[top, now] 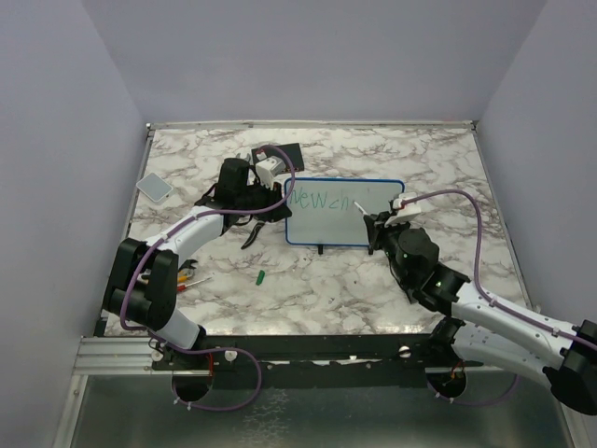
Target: Write a sentence on the whiteboard
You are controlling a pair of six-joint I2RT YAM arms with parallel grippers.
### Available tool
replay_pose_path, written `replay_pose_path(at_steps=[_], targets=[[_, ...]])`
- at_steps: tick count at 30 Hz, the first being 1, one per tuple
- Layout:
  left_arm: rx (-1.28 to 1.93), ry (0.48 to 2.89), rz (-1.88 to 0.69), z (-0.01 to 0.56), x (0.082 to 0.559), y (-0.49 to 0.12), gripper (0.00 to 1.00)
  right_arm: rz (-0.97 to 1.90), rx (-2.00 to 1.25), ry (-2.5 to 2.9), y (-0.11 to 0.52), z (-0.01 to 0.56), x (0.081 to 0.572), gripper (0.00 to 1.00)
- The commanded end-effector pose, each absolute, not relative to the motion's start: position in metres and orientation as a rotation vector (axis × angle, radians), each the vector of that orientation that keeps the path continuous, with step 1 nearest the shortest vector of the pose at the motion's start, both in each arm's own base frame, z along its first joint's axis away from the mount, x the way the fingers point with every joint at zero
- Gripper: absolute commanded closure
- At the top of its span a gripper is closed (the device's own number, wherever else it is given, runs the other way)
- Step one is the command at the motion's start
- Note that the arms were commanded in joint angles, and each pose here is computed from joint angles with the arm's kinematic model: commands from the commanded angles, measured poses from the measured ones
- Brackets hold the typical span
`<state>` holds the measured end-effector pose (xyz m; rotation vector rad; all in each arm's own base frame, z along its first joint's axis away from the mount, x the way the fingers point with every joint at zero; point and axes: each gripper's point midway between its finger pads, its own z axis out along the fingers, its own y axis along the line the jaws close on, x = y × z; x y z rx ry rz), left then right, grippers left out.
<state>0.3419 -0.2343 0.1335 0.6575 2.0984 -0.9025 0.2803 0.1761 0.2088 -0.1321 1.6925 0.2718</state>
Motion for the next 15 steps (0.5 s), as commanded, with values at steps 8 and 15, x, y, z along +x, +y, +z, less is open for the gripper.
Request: replay_pose_path(at_steps=[8,15], targets=[[0.68,2.06,-0.904,0.147,0.342,-0.237,0.79,0.269,-0.178,1.66,0.182,0.219,0.285,0.99],[0.681,2.06,-0.904,0.147,0.342,-0.237,0.79,0.287,-0.214,1.744,0.189,0.191,0.281,0.99]])
